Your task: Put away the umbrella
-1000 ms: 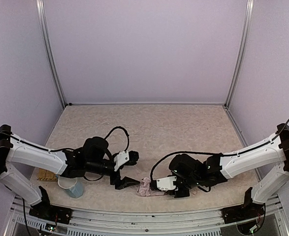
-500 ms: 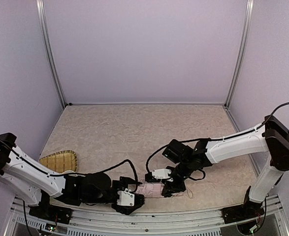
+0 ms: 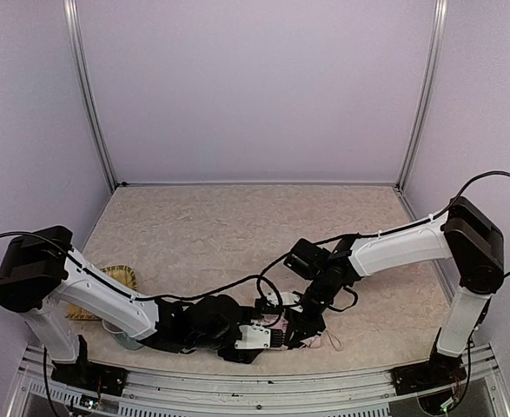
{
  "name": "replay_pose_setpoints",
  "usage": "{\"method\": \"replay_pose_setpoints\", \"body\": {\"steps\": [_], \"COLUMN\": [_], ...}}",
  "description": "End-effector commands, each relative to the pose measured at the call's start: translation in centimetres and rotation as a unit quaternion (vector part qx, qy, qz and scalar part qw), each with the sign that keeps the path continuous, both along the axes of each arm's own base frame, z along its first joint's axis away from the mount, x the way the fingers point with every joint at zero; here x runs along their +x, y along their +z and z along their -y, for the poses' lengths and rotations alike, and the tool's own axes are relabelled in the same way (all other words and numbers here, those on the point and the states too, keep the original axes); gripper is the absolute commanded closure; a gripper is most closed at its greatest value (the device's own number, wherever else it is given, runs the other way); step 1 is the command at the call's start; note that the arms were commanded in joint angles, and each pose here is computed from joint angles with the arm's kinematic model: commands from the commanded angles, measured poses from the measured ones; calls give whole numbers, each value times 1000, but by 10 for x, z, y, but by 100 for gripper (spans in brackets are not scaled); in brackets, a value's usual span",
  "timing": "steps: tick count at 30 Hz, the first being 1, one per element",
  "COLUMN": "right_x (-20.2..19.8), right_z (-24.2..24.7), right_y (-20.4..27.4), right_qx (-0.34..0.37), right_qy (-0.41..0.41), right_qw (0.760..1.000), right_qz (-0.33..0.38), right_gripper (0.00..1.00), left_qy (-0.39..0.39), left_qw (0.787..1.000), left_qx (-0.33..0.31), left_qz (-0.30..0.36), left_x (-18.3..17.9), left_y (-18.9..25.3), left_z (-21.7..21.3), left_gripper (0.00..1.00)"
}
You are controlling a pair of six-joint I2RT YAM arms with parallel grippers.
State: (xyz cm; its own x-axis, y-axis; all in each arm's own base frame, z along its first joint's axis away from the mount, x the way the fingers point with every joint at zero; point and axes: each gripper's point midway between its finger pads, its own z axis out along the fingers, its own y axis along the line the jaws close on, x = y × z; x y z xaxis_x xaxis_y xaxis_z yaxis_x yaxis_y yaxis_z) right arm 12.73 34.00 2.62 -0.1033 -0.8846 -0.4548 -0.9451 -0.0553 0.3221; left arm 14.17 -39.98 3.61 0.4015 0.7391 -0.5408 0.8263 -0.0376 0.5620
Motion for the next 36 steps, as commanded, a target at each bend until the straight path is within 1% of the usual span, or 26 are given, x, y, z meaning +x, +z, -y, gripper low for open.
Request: {"method": "replay_pose_setpoints", "body": {"steps": [1, 3, 6, 9, 12, 14, 15, 16, 19, 22, 23, 24, 25, 27, 30, 31, 32, 33, 36], "right_x": [-15, -11, -6, -5, -4, -2, -2, -1, 3, 11, 15, 19, 23, 29, 47, 53, 60, 67, 83], "right_z": [37, 34, 30, 28, 27, 26, 25, 24, 22, 21, 21, 21, 20, 22, 25, 27, 28, 28, 33], "right_y": [-39, -35, -31, -28, -27, -27, -26, -26, -24, -20, -17, -14, -8, 1, 20, 27, 37, 49, 87], "right_qx": [-100, -92, -82, -74, -70, -68, -65, -63, -57, -53, -50, -47, -40, -31, -15, -8, 3, 22, 75], "right_qy": [5, 3, 0, -1, -1, -4, -5, -6, -11, -24, -29, -35, -43, -57, -97, -111, -126, -141, -185], "right_qw": [995, 996, 997, 997, 998, 998, 998, 998, 998, 998, 997, 997, 996, 994, 985, 980, 974, 967, 941], "right_qz": [-19, -14, -7, -5, -1, 1, 2, 3, 11, 34, 42, 53, 65, 85, 142, 163, 186, 210, 275], "right_gripper": [100, 100, 100, 100, 100, 100, 100, 100, 100, 92, 87, 77, 70, 57, 39, 30, 12, 2, 0], "left_qy": [14, 9, 9, 17, 13, 8, 9, 10, 12, 13, 14, 16, 19, 38, 89, 110, 127, 146, 180], "left_qw": [992, 988, 982, 980, 981, 983, 983, 983, 981, 981, 981, 981, 981, 983, 989, 990, 990, 989, 983], "left_qx": [84, 98, 116, 127, 116, 106, 102, 102, 108, 109, 110, 111, 111, 108, 71, 53, 37, 19, -27], "left_qz": [-89, -121, -148, -153, -152, -152, -153, -154, -160, -162, -161, -159, -155, -141, -90, -69, -49, -26, 33], "left_x": [1, -3, -4, 0, 1, 0, 1, 1, -1, -2, -1, -1, 1, 8, 33, 43, 52, 61, 80], "left_y": [-39, -46, -56, -66, -66, -65, -65, -66, -72, -72, -71, -70, -68, -65, -46, -36, -25, -12, 33], "left_z": [-20, -22, -24, -27, -23, -20, -18, -18, -21, -25, -26, -27, -28, -29, -26, -25, -25, -25, -24], "left_gripper": [24, 23, 21, 19, 18, 21, 25, 32, 57, 76, 82, 89, 99, 100, 100, 100, 100, 100, 100]}}
